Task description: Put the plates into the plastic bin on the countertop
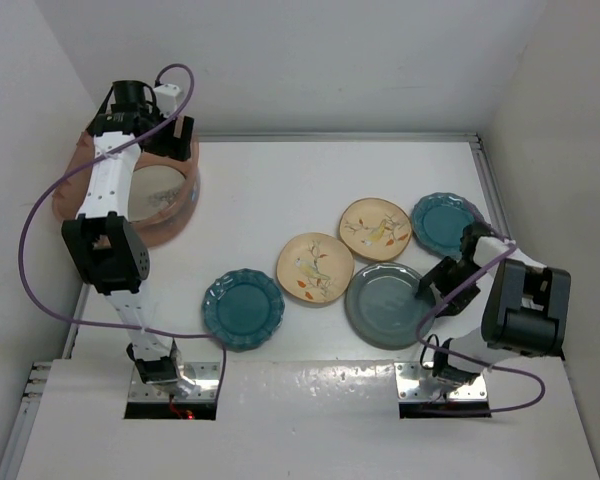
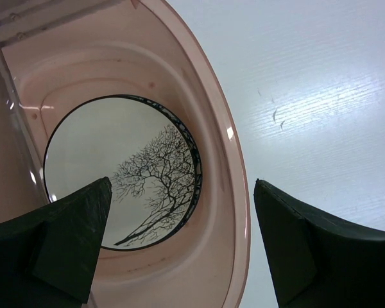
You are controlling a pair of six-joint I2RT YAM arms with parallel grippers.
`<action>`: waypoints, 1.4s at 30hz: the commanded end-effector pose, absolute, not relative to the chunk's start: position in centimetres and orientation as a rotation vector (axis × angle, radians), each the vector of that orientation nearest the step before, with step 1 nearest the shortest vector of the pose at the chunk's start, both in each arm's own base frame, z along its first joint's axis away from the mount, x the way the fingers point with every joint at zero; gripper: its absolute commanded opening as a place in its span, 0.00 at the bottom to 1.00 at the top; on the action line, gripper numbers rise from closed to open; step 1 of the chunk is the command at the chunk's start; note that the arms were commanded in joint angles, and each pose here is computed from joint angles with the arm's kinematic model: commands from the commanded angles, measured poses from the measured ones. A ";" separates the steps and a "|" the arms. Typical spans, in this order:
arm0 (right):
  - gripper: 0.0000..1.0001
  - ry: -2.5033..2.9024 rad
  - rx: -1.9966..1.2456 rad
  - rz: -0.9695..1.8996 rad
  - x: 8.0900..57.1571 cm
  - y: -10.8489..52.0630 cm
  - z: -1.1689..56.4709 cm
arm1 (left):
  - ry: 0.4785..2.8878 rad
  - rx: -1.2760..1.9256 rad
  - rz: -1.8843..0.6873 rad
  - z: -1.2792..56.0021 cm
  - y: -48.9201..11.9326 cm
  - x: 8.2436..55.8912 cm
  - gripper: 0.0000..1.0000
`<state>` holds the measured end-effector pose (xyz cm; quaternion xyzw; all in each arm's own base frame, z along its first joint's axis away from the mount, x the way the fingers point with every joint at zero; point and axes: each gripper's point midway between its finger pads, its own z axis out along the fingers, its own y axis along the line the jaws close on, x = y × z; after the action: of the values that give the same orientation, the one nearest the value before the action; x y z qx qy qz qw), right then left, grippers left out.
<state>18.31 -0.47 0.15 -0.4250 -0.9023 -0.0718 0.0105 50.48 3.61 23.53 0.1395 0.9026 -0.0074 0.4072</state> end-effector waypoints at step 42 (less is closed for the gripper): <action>0.00 -3.357 -0.385 -1.800 29.8 14.3 10.6 | 2.216 0.510 -0.215 24.2 -4.5 50.1 0.93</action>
<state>26.02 13.22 5.09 -0.1318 -0.8703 -0.3946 -0.2635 50.08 -2.16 22.69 0.1771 0.8994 -0.0537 0.3961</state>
